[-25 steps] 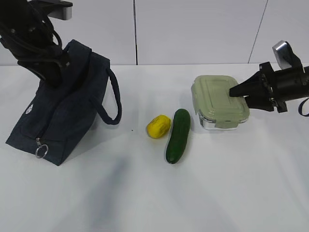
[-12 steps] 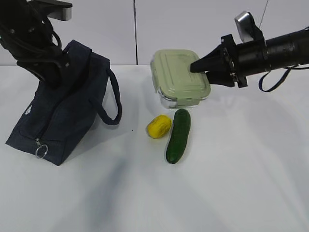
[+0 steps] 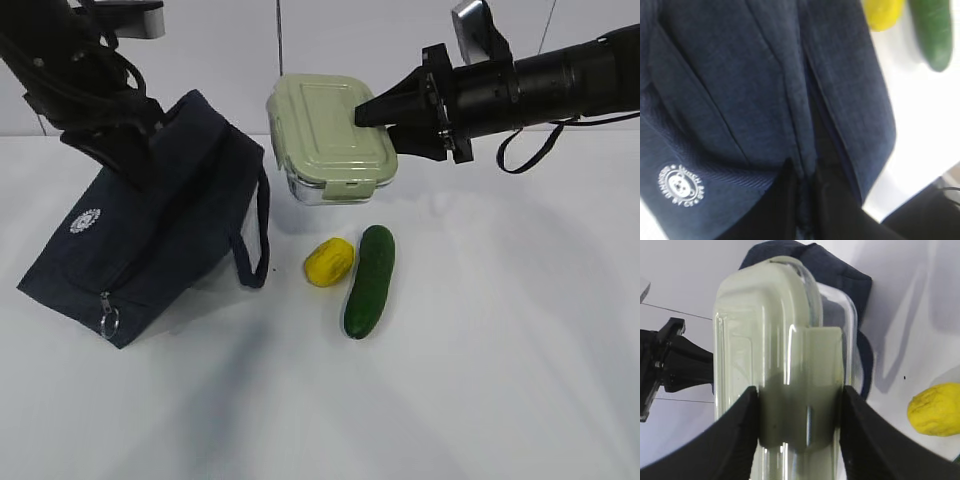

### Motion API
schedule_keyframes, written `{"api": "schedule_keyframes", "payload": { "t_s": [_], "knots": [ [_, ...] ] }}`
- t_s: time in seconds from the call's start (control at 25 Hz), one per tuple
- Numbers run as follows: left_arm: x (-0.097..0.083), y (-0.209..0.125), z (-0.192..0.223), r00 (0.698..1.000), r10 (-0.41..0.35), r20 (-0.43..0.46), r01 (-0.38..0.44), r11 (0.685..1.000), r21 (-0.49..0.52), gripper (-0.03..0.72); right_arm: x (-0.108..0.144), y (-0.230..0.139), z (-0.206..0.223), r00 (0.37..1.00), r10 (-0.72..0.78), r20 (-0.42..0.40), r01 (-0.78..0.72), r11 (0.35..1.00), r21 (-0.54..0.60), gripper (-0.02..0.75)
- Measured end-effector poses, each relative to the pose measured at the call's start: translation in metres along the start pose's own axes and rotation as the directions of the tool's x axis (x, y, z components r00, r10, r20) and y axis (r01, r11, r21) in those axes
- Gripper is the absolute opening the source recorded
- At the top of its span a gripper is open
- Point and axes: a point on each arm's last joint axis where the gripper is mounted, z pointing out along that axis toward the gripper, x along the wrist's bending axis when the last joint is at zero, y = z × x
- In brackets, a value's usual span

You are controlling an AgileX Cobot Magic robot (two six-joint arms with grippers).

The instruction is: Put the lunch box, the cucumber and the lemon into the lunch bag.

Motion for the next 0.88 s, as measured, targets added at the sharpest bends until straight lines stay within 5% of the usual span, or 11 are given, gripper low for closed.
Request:
{"api": "schedule_keyframes", "payload": {
  "t_s": [0.28, 0.88],
  "knots": [
    [-0.007, 0.001, 0.0, 0.998, 0.002, 0.066, -0.001, 1.0, -0.01, 0.018, 0.004, -0.003, 0.016, 0.999, 0.008, -0.039, -0.008, 1.0, 0.011, 0.359],
    [-0.015, 0.002, 0.0, 0.991, -0.014, 0.13, 0.017, 1.0, -0.019, 0.018, -0.037, -0.03, 0.069, 0.993, 0.095, -0.064, -0.089, 0.992, 0.089, 0.359]
  ]
}}
